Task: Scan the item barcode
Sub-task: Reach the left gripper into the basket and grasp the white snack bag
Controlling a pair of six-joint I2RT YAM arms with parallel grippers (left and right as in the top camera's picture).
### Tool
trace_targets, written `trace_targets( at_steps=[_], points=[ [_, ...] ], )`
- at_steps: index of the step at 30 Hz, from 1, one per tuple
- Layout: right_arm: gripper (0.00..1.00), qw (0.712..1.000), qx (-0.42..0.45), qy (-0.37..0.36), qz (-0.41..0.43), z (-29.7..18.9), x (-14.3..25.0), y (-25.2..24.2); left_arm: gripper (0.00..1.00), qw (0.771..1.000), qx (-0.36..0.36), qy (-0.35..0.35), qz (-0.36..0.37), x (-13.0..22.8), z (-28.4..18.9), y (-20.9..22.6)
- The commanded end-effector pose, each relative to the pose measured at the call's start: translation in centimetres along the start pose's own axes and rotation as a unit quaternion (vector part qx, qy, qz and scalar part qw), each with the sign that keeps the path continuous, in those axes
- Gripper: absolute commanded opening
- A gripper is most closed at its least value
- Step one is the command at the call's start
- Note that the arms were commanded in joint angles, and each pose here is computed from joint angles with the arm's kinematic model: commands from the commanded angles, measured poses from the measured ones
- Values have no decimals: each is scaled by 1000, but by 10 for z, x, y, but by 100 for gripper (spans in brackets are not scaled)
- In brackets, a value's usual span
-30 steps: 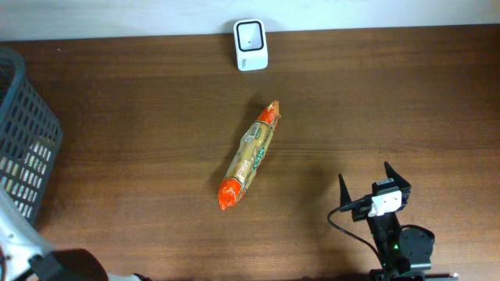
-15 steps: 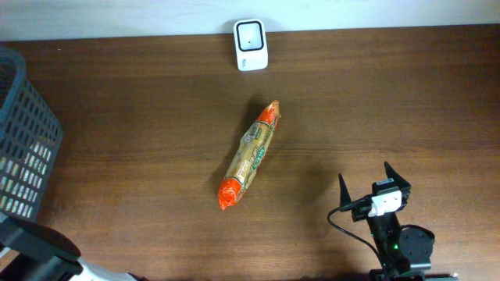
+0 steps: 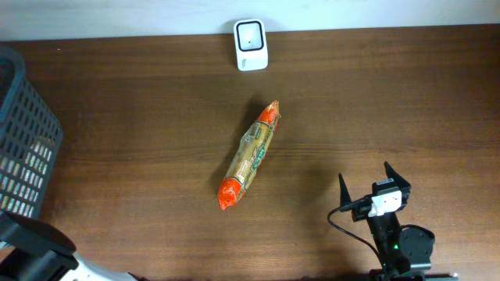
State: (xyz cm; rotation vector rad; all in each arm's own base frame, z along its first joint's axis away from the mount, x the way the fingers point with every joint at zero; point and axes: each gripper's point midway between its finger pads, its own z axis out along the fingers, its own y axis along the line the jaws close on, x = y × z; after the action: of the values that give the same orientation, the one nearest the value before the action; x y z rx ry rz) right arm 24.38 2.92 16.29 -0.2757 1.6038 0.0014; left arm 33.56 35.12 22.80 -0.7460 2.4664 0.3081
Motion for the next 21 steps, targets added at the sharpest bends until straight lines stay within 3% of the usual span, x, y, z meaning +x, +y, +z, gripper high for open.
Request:
trace_targets(
  at_steps=[1, 5, 7, 9, 11, 13, 16, 20, 21],
  points=[
    [99, 1000, 1, 2, 6, 0, 3, 0, 0, 998, -7, -64, -9, -40, -30, 3],
    [99, 1000, 1, 2, 6, 0, 3, 0, 0, 996, -63, -43, -43, -33, -16, 29],
    [99, 1000, 1, 2, 6, 0, 3, 0, 0, 997, -60, 2, -53, -14, 20, 39],
    [99, 1000, 1, 2, 6, 0, 3, 0, 16, 996, -54, 44, -58, 6, 54, 41],
    [99, 1000, 1, 2, 6, 0, 3, 0, 42, 994, -48, 78, -60, 22, 84, 42],
    [99, 1000, 1, 2, 6, 0, 3, 0, 57, 992, -44, 101, -59, 35, 103, 41],
    [99, 1000, 1, 2, 6, 0, 3, 0, 72, 990, -35, 126, -43, 50, 132, 39],
    [98, 1000, 1, 2, 6, 0, 3, 0, 73, 986, -17, 167, -11, 76, 166, 35],
    [99, 1000, 1, 2, 6, 0, 3, 0, 73, 986, 18, 166, 16, 79, 173, 25]
  ],
)
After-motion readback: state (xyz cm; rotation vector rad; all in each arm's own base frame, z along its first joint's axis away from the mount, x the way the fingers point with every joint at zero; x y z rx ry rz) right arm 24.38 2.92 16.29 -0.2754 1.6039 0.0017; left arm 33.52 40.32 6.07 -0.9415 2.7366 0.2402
